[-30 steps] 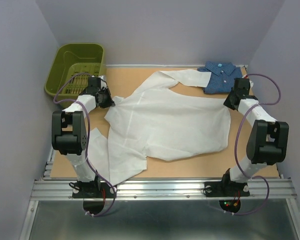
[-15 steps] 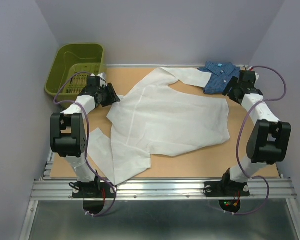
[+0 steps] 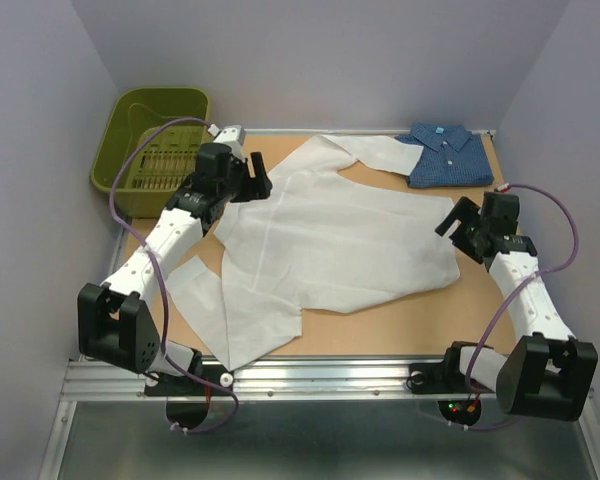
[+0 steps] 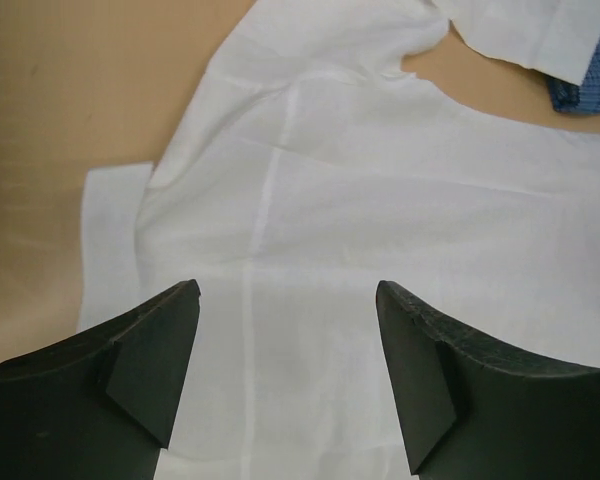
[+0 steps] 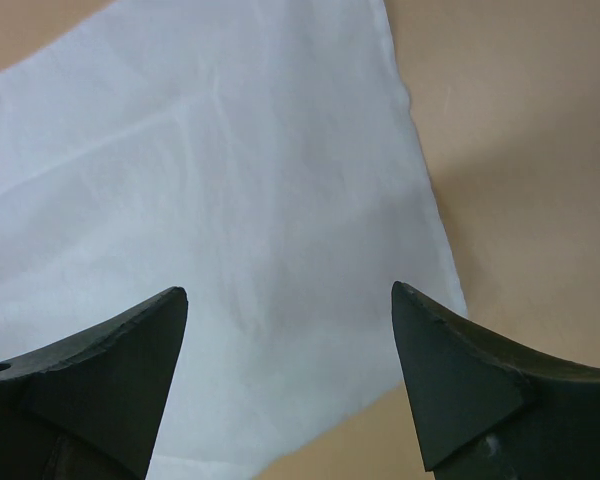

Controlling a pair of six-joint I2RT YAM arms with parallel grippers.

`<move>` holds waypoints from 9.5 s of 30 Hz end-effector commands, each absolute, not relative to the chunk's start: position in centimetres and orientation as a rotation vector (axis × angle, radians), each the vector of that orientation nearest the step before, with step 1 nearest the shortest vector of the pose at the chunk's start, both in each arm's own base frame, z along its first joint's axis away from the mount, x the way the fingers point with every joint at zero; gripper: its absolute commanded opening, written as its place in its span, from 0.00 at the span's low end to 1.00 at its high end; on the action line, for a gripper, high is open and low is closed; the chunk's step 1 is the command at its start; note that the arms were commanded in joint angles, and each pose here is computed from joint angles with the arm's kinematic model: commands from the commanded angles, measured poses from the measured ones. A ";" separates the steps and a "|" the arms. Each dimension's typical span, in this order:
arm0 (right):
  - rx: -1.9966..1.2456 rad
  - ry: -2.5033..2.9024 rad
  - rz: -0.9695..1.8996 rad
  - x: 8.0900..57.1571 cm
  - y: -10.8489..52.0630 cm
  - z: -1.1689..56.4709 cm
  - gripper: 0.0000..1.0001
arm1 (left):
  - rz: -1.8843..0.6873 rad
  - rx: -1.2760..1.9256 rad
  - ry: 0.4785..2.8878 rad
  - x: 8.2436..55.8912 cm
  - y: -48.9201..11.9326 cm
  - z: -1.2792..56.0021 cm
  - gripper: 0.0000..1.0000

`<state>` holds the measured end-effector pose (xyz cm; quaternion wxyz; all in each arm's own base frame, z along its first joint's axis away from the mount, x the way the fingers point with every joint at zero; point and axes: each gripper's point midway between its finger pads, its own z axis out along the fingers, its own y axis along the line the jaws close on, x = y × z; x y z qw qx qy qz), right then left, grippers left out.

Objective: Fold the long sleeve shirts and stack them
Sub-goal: Flatten the shirt out

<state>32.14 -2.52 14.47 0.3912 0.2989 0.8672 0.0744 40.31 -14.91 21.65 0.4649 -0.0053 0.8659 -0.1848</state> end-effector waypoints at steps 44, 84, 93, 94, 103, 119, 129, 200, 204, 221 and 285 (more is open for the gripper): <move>0.701 2.320 0.268 43.2 0.9 9.9 0.55 | -0.535 -0.103 2.222 35.2 -17.0 14.1 0.84; 0.724 2.013 0.320 29.5 0.8 18.0 1.00 | 0.150 0.953 1.799 27.1 -44.9 5.3 0.59; 0.711 2.071 0.370 30.1 1.7 16.1 1.00 | 0.150 0.940 1.805 28.0 -44.8 6.1 0.00; 0.714 2.077 0.376 30.1 1.8 15.8 1.00 | 0.133 0.928 1.810 28.1 -44.8 6.8 0.00; 0.678 2.139 0.431 30.7 2.9 14.0 0.99 | -0.464 0.770 2.031 27.8 -45.0 15.7 0.00; 0.480 2.230 0.590 30.0 5.9 11.1 0.90 | -1.229 0.625 2.425 27.6 -44.4 13.3 0.00; 0.553 2.321 0.558 29.2 5.6 7.1 0.86 | -1.209 0.458 2.544 30.0 -43.0 9.1 0.00; 0.271 2.362 0.294 39.8 9.1 11.9 0.91 | -0.444 -0.056 2.283 36.2 -20.0 14.7 0.67; 0.268 2.419 0.283 41.8 9.7 8.9 0.91 | -0.381 -0.085 2.339 39.5 -20.6 12.6 0.65; 0.476 2.661 0.002 30.6 5.2 0.3 0.94 | -0.424 -0.210 2.732 27.7 -17.1 0.0 0.64; 0.525 2.443 0.031 39.3 2.2 6.8 0.69 | -0.299 -0.308 2.294 50.9 -16.7 8.2 0.33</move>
